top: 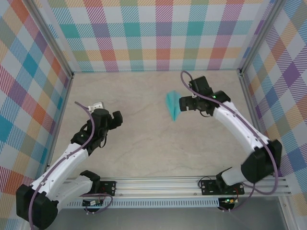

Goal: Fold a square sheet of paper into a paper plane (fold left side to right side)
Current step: Reset both arms

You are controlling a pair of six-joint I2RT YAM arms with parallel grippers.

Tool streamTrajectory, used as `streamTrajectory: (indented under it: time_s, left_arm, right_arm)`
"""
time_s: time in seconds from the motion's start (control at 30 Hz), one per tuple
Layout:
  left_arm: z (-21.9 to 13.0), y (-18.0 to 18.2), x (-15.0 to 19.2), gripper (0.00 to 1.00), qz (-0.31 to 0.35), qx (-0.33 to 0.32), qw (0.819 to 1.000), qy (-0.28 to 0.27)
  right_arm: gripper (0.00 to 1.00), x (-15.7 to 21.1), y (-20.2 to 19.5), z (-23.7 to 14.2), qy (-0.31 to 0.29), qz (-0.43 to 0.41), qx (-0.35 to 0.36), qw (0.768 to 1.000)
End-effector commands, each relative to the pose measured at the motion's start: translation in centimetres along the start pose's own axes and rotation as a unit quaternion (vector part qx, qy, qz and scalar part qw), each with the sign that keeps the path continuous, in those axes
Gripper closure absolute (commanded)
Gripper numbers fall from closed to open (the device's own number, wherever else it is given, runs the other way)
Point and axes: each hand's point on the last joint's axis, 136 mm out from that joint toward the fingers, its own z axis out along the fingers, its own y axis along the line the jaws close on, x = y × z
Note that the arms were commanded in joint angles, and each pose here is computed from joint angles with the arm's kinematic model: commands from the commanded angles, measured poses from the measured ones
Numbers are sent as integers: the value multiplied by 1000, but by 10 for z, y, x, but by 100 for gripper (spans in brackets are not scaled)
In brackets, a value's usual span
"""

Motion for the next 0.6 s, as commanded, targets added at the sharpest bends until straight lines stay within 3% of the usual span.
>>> streamTrajectory:
  time_s: [0.0, 0.1, 0.27, 0.4, 0.57]
  left_arm:
    - [10, 17, -27, 0, 17, -44, 996, -75]
    - [19, 36, -24, 0, 45, -86, 989, -108]
    - [32, 55, -2, 0, 76, -98, 986, -115]
    - [50, 64, 19, 0, 83, -83, 988, -104]
    - [64, 63, 24, 0, 97, -64, 986, -117]
  right_arm:
    - [0, -10, -26, 4, -107, 3, 17, 994]
    - [0, 10, -59, 15, -160, 34, 36, 986]
    - [0, 61, -121, 53, -186, 114, 98, 971]
    - [0, 72, -129, 81, -198, 104, 90, 971]
    - [0, 51, -118, 98, -233, 78, 52, 968]
